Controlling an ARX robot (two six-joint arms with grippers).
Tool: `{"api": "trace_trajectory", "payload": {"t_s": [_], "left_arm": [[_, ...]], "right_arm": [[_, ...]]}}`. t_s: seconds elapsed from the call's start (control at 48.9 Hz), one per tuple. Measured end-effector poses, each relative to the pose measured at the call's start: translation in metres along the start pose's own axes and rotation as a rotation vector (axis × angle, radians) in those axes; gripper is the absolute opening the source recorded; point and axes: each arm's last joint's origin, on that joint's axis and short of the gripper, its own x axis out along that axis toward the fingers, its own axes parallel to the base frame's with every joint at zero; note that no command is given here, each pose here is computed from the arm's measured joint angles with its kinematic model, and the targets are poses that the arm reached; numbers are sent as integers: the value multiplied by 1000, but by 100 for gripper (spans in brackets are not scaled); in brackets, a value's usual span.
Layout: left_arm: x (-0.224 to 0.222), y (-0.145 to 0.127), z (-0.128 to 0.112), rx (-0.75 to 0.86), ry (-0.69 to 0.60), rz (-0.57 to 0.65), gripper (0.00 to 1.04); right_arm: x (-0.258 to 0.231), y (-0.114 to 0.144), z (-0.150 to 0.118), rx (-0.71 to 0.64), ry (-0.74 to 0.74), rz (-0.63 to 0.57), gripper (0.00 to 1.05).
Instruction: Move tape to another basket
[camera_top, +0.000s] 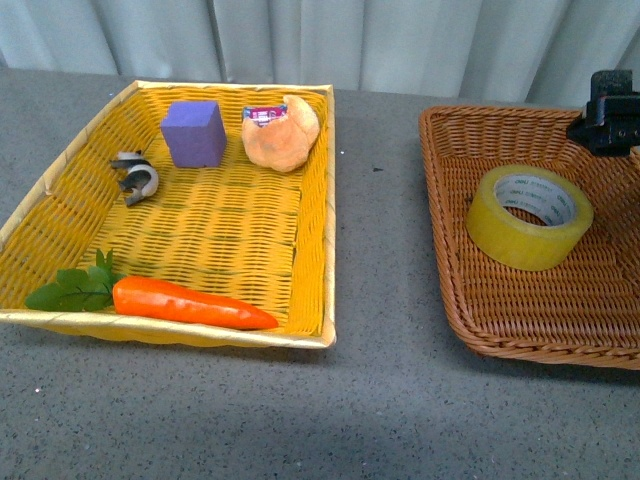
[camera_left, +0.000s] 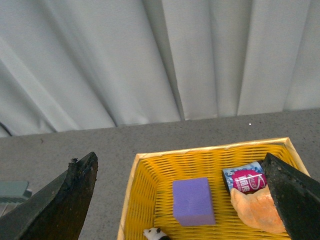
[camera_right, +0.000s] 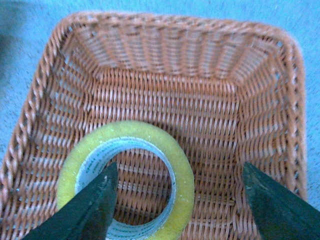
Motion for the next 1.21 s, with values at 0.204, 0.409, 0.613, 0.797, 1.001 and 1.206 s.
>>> {"api": "trace_trajectory", "payload": {"t_s": [0.204,0.409,0.613,0.797,1.001,1.206], "left_arm": [[-28,16,-18,-197,-212,-149,73],[-68,39,-52,-243,-223,-145,43],[-113,58,-89,-255,-205,-147,4],[-137,65,-104,-256,-208,-157,4],[-164,81,-123,-257,-208,-152,4],[-180,83,-132,-258,-203,-151,4]], "right_arm": [[-13,5,-17,1,-393,-138,69],[-64,13,-36,-10,-661,-148,39],[-109,21,-61,-7,-644,-140,1],[-135,25,-74,-6,-668,-145,1],[-160,29,-95,-5,-662,-144,1],[-173,31,-106,-5,-658,-143,1]]}}
